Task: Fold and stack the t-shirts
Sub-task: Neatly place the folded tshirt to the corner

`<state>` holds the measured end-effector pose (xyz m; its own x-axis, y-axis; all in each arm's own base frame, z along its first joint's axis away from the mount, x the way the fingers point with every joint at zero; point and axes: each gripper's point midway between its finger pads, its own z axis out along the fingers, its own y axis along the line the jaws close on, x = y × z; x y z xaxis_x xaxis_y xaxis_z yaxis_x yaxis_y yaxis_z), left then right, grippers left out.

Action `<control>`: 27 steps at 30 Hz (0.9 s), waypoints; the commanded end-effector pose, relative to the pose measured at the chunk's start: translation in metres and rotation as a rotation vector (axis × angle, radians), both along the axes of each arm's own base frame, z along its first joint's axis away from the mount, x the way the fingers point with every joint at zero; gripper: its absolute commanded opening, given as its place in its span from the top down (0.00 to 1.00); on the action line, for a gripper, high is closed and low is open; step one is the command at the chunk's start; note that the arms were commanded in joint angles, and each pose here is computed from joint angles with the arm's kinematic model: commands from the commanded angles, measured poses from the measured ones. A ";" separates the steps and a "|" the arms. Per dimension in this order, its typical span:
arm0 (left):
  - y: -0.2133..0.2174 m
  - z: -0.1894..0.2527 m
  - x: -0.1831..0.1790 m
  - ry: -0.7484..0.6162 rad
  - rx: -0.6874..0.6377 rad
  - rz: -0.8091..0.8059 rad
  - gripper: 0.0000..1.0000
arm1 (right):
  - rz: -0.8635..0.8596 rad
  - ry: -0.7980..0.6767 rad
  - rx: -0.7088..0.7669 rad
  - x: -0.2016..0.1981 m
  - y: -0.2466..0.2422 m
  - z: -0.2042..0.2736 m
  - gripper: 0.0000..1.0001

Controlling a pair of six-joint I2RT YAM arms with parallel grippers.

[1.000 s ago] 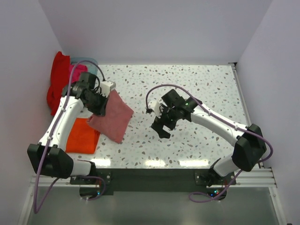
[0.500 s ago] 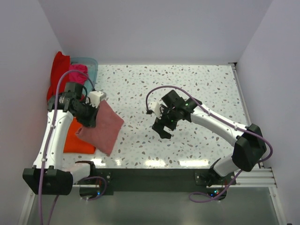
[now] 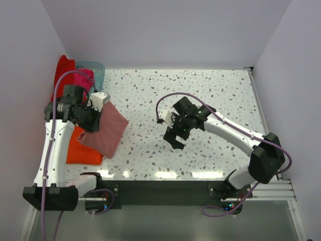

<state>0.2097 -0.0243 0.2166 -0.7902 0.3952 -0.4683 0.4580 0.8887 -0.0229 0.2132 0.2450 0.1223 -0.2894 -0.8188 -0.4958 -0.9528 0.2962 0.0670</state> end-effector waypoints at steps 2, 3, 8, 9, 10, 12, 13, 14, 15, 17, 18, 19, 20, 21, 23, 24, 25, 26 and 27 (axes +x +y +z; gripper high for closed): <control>0.005 0.023 0.003 -0.088 -0.006 0.045 1.00 | 0.006 -0.011 -0.020 0.001 -0.005 -0.001 0.01; 0.005 0.021 0.001 -0.086 -0.005 0.044 1.00 | 0.005 -0.011 -0.019 0.001 -0.005 -0.001 0.01; 0.012 0.030 -0.003 -0.134 0.030 0.055 1.00 | 0.004 -0.012 -0.015 0.002 -0.004 0.000 0.02; 0.013 0.030 -0.003 -0.138 0.039 0.055 1.00 | 0.003 -0.013 -0.018 0.003 -0.004 -0.001 0.01; 0.016 0.031 -0.003 -0.142 0.055 0.058 1.00 | 0.002 -0.012 -0.016 0.003 -0.003 -0.001 0.01; 0.019 0.026 -0.004 -0.127 0.074 0.056 1.00 | 0.000 -0.013 -0.013 0.005 -0.001 -0.001 0.01; 0.021 0.024 -0.004 -0.120 0.080 0.058 1.00 | -0.002 -0.010 -0.015 0.005 -0.001 -0.002 0.01; 0.022 0.022 -0.004 -0.116 0.079 0.058 1.00 | -0.002 -0.014 -0.012 0.007 0.000 -0.001 0.01; 0.023 0.018 -0.006 -0.103 0.084 0.058 1.00 | -0.002 -0.009 -0.014 0.006 0.000 -0.002 0.01; 0.025 0.012 -0.007 -0.087 0.091 0.051 1.00 | -0.001 -0.009 -0.015 0.007 0.001 -0.001 0.01; 0.028 0.007 -0.008 -0.070 0.094 0.063 1.00 | -0.001 -0.007 -0.017 0.007 0.001 -0.002 0.01; 0.030 0.005 -0.009 -0.064 0.095 0.067 1.00 | -0.004 -0.009 -0.015 0.008 0.001 -0.001 0.01; 0.032 0.003 -0.008 -0.064 0.097 0.067 1.00 | -0.002 -0.007 -0.015 0.007 0.001 -0.001 0.01; 0.036 0.000 -0.009 -0.055 0.102 0.086 1.00 | -0.002 -0.006 -0.016 0.007 0.001 -0.001 0.01; 0.042 -0.004 -0.006 -0.053 0.108 0.105 1.00 | -0.001 -0.003 -0.015 0.007 0.002 -0.001 0.01; 0.047 -0.008 -0.007 -0.036 0.109 0.132 1.00 | 0.001 -0.004 -0.014 0.007 0.003 -0.001 0.01; 0.051 -0.010 -0.004 -0.036 0.109 0.149 1.00 | 0.001 -0.002 -0.016 0.007 0.002 -0.002 0.01; 0.054 -0.011 -0.003 -0.034 0.108 0.164 1.00 | 0.000 -0.001 -0.015 0.007 0.002 -0.002 0.01; 0.059 -0.011 -0.002 -0.033 0.102 0.190 1.00 | 0.000 0.000 -0.014 0.007 0.003 -0.002 0.01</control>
